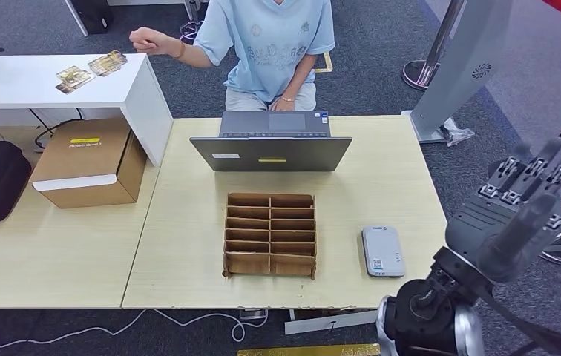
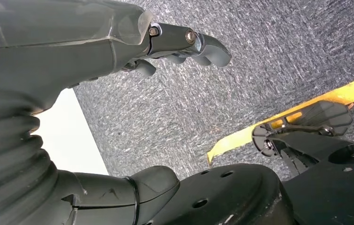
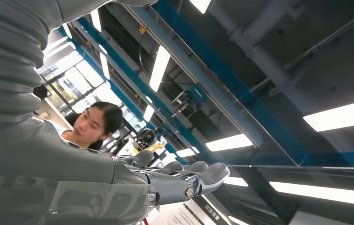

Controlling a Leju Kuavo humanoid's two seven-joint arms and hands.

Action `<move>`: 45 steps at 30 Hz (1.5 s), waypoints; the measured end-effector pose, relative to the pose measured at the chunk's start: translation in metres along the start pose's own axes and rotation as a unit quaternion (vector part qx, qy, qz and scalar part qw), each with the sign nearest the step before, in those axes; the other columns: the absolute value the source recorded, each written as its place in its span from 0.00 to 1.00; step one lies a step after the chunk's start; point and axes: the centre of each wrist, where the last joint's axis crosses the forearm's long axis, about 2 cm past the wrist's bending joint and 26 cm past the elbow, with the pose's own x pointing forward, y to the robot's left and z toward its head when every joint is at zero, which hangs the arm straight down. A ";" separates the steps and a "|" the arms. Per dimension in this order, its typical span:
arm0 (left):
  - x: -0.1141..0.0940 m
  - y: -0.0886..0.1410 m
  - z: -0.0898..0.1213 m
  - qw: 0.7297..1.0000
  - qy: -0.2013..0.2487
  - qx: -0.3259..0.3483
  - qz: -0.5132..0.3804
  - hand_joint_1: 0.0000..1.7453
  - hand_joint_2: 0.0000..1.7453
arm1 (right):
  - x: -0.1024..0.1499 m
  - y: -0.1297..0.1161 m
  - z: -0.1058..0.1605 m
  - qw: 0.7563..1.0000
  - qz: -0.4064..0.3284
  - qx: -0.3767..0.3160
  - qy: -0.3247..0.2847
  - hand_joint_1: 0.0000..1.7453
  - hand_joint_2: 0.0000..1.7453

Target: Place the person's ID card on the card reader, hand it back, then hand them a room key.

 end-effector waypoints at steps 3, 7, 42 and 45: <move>0.000 0.000 0.000 1.000 0.000 0.000 0.000 0.00 1.00 | -0.001 0.004 0.003 0.999 0.035 -0.011 -0.005 0.00 0.00; 0.000 0.000 0.000 1.000 0.000 0.001 0.002 0.00 1.00 | -0.003 0.008 0.003 0.996 0.083 -0.016 -0.024 0.00 0.00; 0.004 -0.011 0.001 0.999 0.015 0.018 0.037 0.00 1.00 | -0.035 0.010 0.012 0.973 0.223 0.012 -0.058 0.00 0.00; 0.005 -0.012 0.001 0.999 0.016 0.018 0.040 0.00 1.00 | -0.037 0.012 0.010 0.974 0.218 0.012 -0.058 0.00 0.00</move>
